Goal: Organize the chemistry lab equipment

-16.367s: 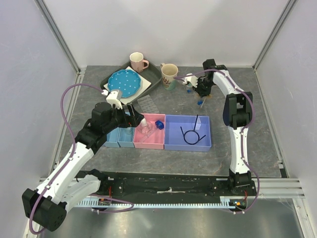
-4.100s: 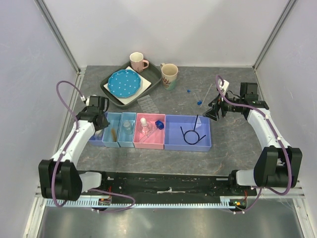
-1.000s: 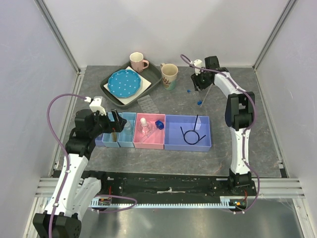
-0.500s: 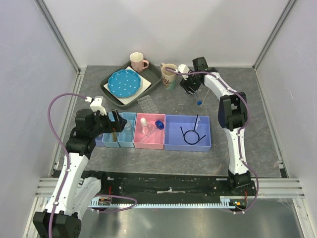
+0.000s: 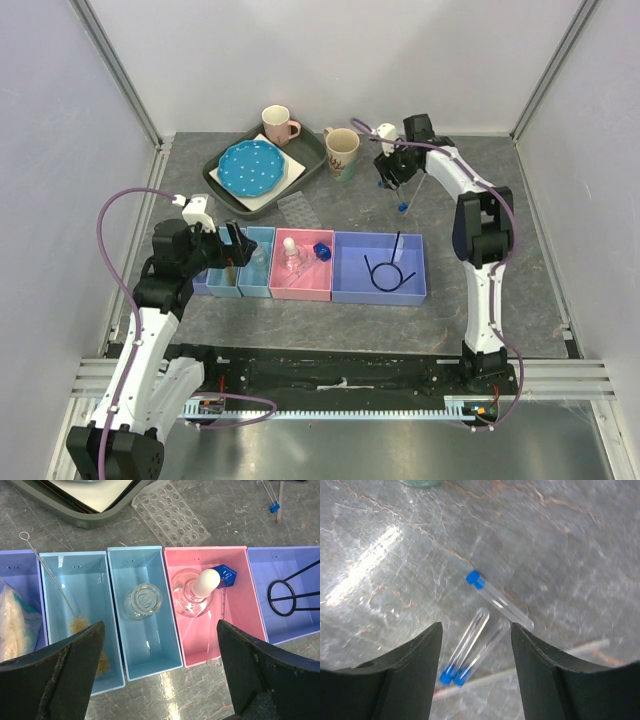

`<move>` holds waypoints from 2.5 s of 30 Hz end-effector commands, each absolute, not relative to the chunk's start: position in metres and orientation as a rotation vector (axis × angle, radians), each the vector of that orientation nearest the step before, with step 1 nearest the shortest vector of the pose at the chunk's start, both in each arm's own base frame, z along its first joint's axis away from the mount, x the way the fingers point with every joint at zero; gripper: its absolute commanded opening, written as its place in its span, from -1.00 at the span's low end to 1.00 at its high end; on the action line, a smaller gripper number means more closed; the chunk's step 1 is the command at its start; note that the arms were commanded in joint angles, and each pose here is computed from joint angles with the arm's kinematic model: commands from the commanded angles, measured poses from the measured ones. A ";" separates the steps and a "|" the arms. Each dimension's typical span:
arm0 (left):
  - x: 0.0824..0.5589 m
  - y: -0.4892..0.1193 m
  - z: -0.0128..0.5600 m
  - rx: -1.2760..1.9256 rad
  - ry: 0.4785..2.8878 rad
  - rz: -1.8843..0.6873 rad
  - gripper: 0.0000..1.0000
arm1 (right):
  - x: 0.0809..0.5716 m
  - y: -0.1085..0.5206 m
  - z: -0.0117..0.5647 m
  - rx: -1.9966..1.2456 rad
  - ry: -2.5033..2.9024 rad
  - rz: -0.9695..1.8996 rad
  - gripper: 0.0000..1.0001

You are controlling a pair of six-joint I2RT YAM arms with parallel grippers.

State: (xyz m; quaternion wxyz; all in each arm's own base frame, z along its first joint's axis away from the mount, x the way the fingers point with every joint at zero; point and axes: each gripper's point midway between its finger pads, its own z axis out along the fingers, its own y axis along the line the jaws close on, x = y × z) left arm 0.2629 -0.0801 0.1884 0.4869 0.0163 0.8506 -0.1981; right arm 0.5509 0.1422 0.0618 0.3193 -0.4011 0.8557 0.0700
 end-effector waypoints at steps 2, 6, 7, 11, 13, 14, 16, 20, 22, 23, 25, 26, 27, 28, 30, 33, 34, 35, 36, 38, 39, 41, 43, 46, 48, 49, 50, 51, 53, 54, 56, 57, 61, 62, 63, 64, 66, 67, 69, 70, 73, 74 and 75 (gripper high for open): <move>0.267 -0.079 0.201 0.097 2.006 -0.459 0.98 | 0.550 0.117 0.140 -0.596 2.201 0.350 0.29; 0.266 -0.079 0.203 0.096 1.997 -0.458 0.98 | 0.542 0.097 0.135 -0.403 2.252 0.334 0.28; 0.266 -0.079 0.204 0.097 1.995 -0.457 0.98 | 0.538 0.094 0.128 -0.362 2.275 0.328 0.28; 0.266 -0.078 0.204 0.094 1.991 -0.453 0.98 | 0.540 0.078 0.123 -0.144 2.290 0.261 0.29; 0.265 -0.079 0.205 0.096 1.988 -0.454 0.98 | 0.540 0.069 0.117 -0.021 2.303 0.222 0.29; 0.266 -0.078 0.205 0.092 1.988 -0.450 0.98 | 0.540 0.066 0.114 0.015 2.308 0.210 0.29; 0.266 -0.078 0.205 0.094 1.989 -0.451 0.98 | 0.537 0.059 0.106 0.090 2.320 0.176 0.29; 0.266 -0.078 0.205 0.094 1.986 -0.447 0.98 | 0.531 0.055 0.091 0.145 2.349 0.152 0.29; 0.265 -0.078 0.205 0.096 1.988 -0.451 0.98 | 0.529 0.056 0.086 0.148 2.356 0.165 0.29; 0.266 -0.078 0.205 0.096 1.989 -0.451 0.98 | 0.528 0.056 0.084 0.148 2.362 0.168 0.29; 0.266 -0.078 0.205 0.094 1.988 -0.449 0.98 | 0.527 0.058 0.078 0.145 2.375 0.173 0.28; 0.265 -0.078 0.205 0.095 1.988 -0.450 0.98 | 0.527 0.057 0.076 0.145 2.378 0.171 0.27; 0.265 -0.078 0.205 0.095 1.988 -0.450 0.98 | 0.527 0.057 0.073 0.147 2.384 0.168 0.27; 0.265 -0.078 0.205 0.095 1.988 -0.450 0.98 | 0.527 0.056 0.071 0.151 2.388 0.163 0.26; 0.266 -0.078 0.205 0.094 1.987 -0.449 0.98 | 0.528 0.054 0.068 0.157 2.391 0.148 0.25; 0.265 -0.078 0.205 0.095 1.988 -0.450 0.98 | 0.528 0.055 0.064 0.156 2.399 0.147 0.22; 0.266 -0.078 0.205 0.094 1.989 -0.449 0.98 | 0.529 0.055 0.063 0.156 2.401 0.147 0.19; 0.265 -0.078 0.205 0.095 1.988 -0.450 0.97 | 0.529 0.054 0.062 0.159 2.402 0.140 0.16; 0.266 -0.078 0.205 0.094 1.987 -0.449 0.97 | 0.530 0.051 0.060 0.166 2.403 0.121 0.16; 0.266 -0.078 0.205 0.096 1.989 -0.451 0.97 | 0.530 0.049 0.058 0.172 2.405 0.113 0.13; 0.266 -0.078 0.205 0.096 1.989 -0.451 0.98 | 0.530 0.050 0.055 0.172 2.410 0.111 0.13; 0.266 -0.078 0.204 0.096 1.991 -0.452 0.97 | 0.531 0.049 0.053 0.175 2.412 0.108 0.11; 0.266 -0.079 0.204 0.097 1.990 -0.453 0.97 | 0.531 0.049 0.051 0.181 2.416 0.103 0.08; 0.266 -0.079 0.204 0.098 1.990 -0.455 0.98 | 0.531 0.048 0.046 0.192 2.424 0.097 0.07; 0.266 -0.079 0.204 0.098 1.990 -0.455 0.97 | 0.532 0.048 0.041 0.198 2.433 0.097 0.03; 0.265 -0.079 0.205 0.099 1.990 -0.456 0.97 | 0.534 0.048 0.041 0.200 2.431 0.098 0.01; 0.266 -0.079 0.204 0.097 1.993 -0.455 0.97 | 0.535 0.048 0.035 0.203 2.441 0.095 -0.01; 0.266 -0.078 0.204 0.097 1.992 -0.451 0.97 | 0.534 0.048 0.033 0.205 2.447 0.094 -0.02; 0.266 -0.078 0.204 0.096 1.992 -0.454 0.97 | 0.536 0.049 0.029 0.206 2.455 0.097 -0.02; 0.266 -0.079 0.204 0.097 1.992 -0.453 0.97 | 0.537 0.049 0.029 0.205 2.457 0.099 -0.03; 0.266 -0.078 0.204 0.095 1.992 -0.452 0.97 | 0.537 0.047 0.029 0.208 2.457 0.084 -0.10; 0.266 -0.079 0.204 0.097 1.992 -0.453 0.97 | 0.538 0.044 0.028 0.210 2.456 0.071 -0.15; 0.266 -0.079 0.204 0.096 1.994 -0.453 0.97 | 0.535 0.030 0.027 0.223 2.460 0.019 -0.38; 0.266 -0.079 0.205 0.097 1.989 -0.453 0.97 | 0.534 0.028 0.027 0.226 2.459 0.014 -0.44; 0.266 -0.079 0.204 0.098 1.992 -0.455 0.97 | 0.534 0.022 0.028 0.233 2.457 0.009 -0.46; 0.266 -0.079 0.205 0.098 1.989 -0.455 0.97 | 0.533 0.019 0.026 0.240 2.461 0.002 -0.55; 0.265 -0.079 0.205 0.100 1.987 -0.457 0.97 | 0.532 0.013 0.025 0.251 2.463 0.002 -0.62; 0.265 -0.079 0.205 0.099 1.987 -0.456 0.97 | 0.531 0.010 0.027 0.255 2.460 0.003 -0.67; 0.265 -0.079 0.206 0.101 1.986 -0.457 0.97 | 0.530 0.006 0.028 0.259 2.462 0.023 -0.70; 0.265 -0.079 0.206 0.101 1.986 -0.455 0.97 | 0.530 0.006 0.031 0.259 2.457 0.037 -0.74; 0.265 -0.079 0.206 0.101 1.986 -0.457 0.97 | 0.530 0.010 0.042 0.255 2.434 0.086 -0.81; 0.265 -0.080 0.206 0.102 1.984 -0.459 0.97 | 0.530 -0.004 0.045 0.289 2.419 0.083 -0.82; 0.265 -0.080 0.206 0.103 1.982 -0.461 0.97 | 0.527 -0.010 0.044 0.311 2.419 0.082 -0.83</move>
